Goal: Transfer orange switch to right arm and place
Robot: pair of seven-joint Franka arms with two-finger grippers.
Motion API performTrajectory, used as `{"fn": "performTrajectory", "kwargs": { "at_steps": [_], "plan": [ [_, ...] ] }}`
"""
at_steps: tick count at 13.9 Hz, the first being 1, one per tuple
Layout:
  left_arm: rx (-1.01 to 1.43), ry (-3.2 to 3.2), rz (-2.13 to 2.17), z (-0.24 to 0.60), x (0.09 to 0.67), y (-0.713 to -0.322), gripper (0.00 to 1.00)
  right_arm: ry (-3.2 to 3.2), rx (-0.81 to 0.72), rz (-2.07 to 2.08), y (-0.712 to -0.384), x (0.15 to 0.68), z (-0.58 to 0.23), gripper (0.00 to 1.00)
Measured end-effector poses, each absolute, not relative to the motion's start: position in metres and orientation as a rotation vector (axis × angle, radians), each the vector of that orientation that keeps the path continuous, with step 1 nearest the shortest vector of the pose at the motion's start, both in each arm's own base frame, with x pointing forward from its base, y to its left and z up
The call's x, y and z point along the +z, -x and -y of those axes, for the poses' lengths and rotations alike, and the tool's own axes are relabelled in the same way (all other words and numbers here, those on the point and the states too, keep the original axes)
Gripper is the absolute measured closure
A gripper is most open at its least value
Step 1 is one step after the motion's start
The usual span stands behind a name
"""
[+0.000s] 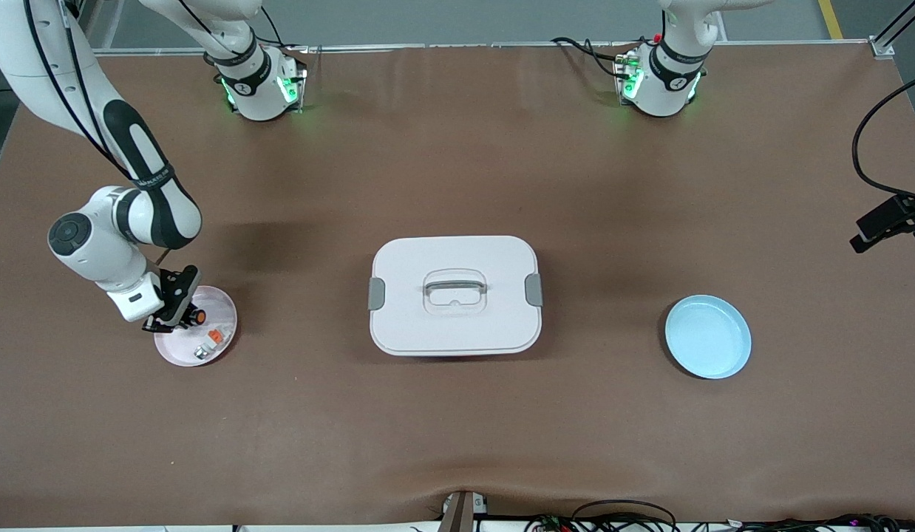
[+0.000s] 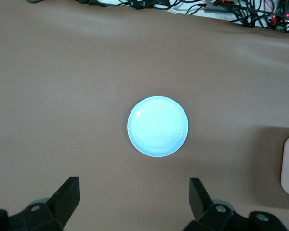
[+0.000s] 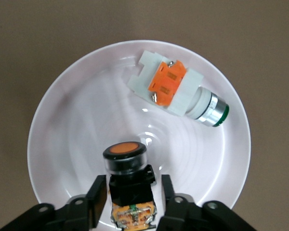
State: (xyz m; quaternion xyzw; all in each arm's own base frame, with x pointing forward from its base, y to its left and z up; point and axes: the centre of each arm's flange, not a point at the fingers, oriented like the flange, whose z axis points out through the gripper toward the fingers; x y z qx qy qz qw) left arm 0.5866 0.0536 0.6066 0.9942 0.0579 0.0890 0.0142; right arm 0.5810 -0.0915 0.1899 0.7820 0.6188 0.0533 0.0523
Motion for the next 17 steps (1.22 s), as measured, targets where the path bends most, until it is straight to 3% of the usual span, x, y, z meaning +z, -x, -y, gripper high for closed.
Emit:
{"fn": "performTrajectory", "kwargs": {
  "at_steps": [4,5,8,12,17],
  "plan": [
    [0.293,-3.098,-0.157,-0.045,0.607,-0.601,0.0,-2.386,0.16,-1.869,-0.581,0.19,0.094,0.03],
    [0.294,-3.099,-0.151,-0.043,0.606,-0.605,0.0,-2.396,0.155,-1.863,-0.581,0.19,0.095,0.0],
    [0.312,-3.094,-0.173,-0.032,0.609,-0.614,0.0,-2.516,0.079,-1.809,-0.586,0.202,0.096,0.0],
    [0.316,-3.092,-0.165,-0.017,0.612,-0.62,0.0,-2.732,-0.006,-1.587,-0.601,0.27,0.093,0.0],
    [0.241,-3.103,-0.093,-0.03,0.618,-0.591,0.0,-2.961,-0.138,-1.236,-0.606,0.346,0.111,0.0]
  ]
}}
